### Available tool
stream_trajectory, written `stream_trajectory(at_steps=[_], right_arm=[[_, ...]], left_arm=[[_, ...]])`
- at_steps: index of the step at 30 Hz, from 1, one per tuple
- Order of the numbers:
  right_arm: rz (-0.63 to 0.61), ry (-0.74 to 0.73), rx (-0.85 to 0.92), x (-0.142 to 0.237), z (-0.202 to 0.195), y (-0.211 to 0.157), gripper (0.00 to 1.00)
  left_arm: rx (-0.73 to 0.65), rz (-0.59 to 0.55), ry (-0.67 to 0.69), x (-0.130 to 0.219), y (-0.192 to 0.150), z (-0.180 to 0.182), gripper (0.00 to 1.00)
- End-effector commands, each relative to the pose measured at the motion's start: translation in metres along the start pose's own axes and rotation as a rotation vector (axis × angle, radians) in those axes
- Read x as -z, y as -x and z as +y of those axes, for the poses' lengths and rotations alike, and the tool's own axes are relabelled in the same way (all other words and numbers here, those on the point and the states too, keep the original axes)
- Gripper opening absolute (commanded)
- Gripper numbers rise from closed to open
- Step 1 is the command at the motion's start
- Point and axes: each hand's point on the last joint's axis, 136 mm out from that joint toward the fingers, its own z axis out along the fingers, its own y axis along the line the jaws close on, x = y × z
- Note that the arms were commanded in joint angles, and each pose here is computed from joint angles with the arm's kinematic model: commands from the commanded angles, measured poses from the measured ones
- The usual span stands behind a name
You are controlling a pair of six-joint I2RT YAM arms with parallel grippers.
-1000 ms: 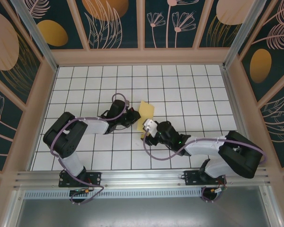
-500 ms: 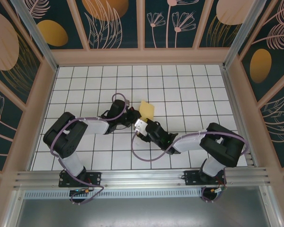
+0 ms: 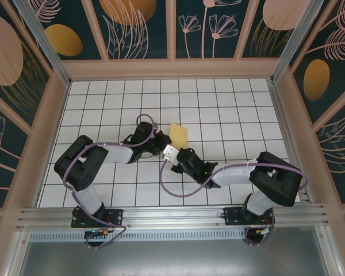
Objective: Fold a paper plane with a square sheet of paper (fold left side to right side)
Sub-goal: Third fold the triangle at the center of the table.
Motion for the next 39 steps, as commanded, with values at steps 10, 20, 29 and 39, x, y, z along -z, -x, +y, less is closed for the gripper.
stream_trajectory(at_steps=[10, 20, 29, 39], right_arm=[[0.045, 0.044, -0.037, 0.009, 0.009, -0.021, 0.0], [0.041, 0.07, -0.086, 0.01, 0.008, -0.029, 0.0], [0.044, 0.069, -0.117, 0.008, 0.006, -0.032, 0.0], [0.045, 0.087, -0.145, 0.007, 0.006, -0.032, 0.0]], left_arm=[[-0.104, -0.07, 0.055, 0.015, 0.016, -0.01, 0.31], [-0.266, -0.129, 0.129, 0.051, 0.044, -0.028, 0.55], [-0.362, 0.068, 0.042, -0.023, 0.04, -0.054, 0.37], [-0.353, 0.159, 0.094, -0.077, 0.031, -0.022, 0.35]])
